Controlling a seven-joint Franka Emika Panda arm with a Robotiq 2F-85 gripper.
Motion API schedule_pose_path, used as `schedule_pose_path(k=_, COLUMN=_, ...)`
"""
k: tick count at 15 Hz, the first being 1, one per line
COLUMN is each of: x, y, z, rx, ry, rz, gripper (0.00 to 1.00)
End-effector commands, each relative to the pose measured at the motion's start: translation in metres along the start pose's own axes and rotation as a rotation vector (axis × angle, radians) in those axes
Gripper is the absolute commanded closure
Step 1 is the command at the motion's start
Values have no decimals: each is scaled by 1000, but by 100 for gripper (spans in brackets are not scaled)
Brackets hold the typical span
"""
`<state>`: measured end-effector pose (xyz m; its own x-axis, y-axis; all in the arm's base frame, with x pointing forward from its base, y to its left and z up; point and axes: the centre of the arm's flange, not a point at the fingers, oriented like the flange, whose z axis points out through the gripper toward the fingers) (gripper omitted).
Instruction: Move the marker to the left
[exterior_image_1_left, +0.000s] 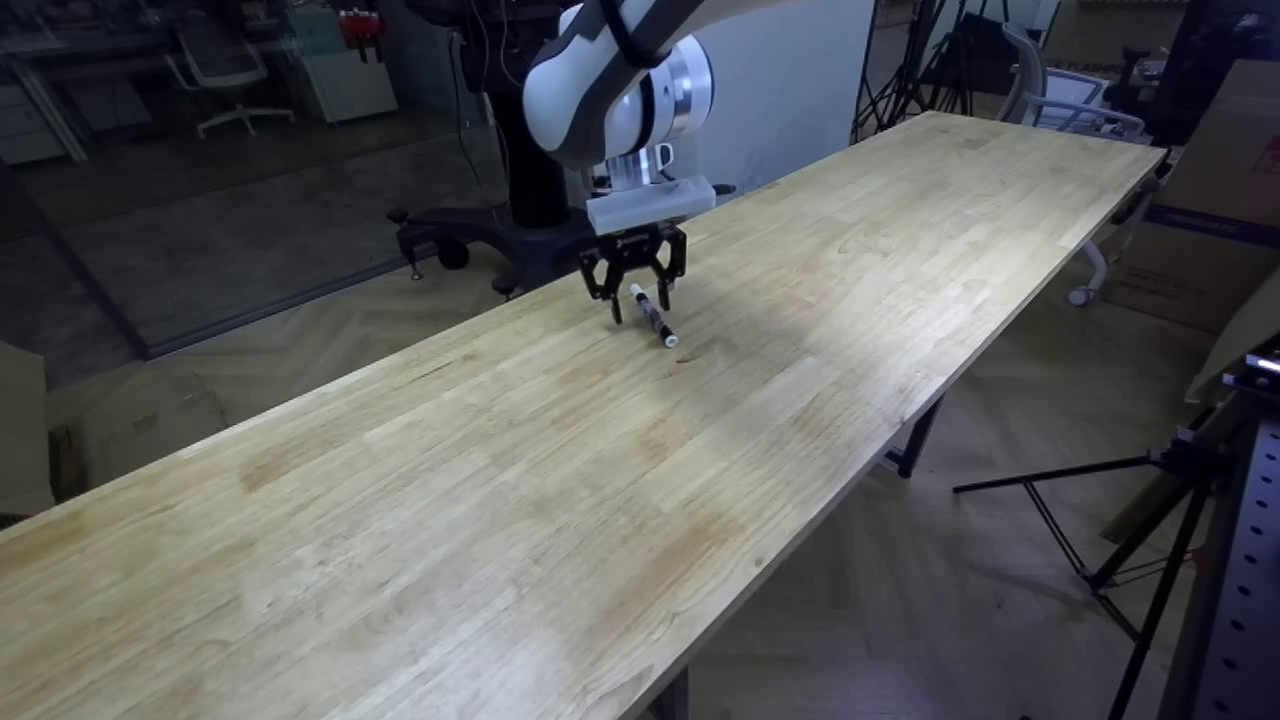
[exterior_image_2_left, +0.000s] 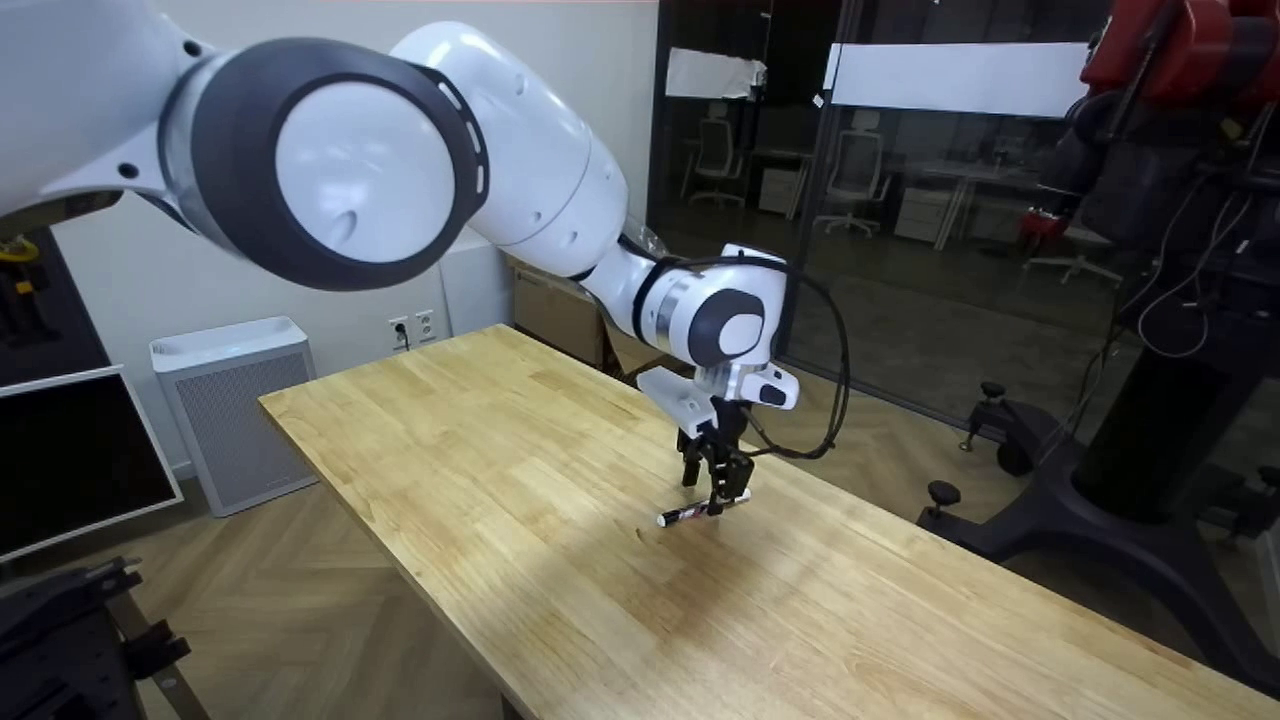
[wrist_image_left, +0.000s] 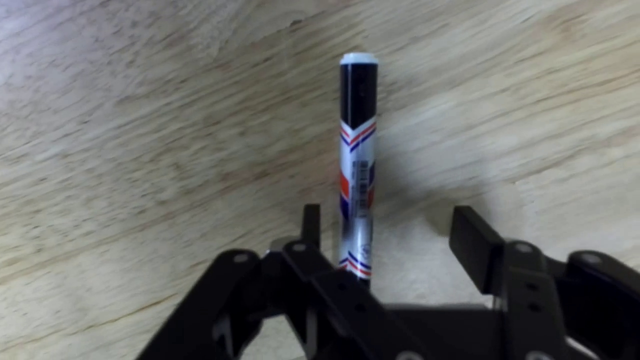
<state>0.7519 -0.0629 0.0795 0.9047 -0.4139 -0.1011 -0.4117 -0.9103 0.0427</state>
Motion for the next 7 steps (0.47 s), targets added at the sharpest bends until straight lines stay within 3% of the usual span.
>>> schedule_pose_path(k=1, x=-25, y=-2, z=-20, rx=-12, ry=27, rz=55, gripper=2)
schedule_pose_path(k=7, x=-43, y=-10, z=-41, rx=12, ry=30, rz=113, gripper=0)
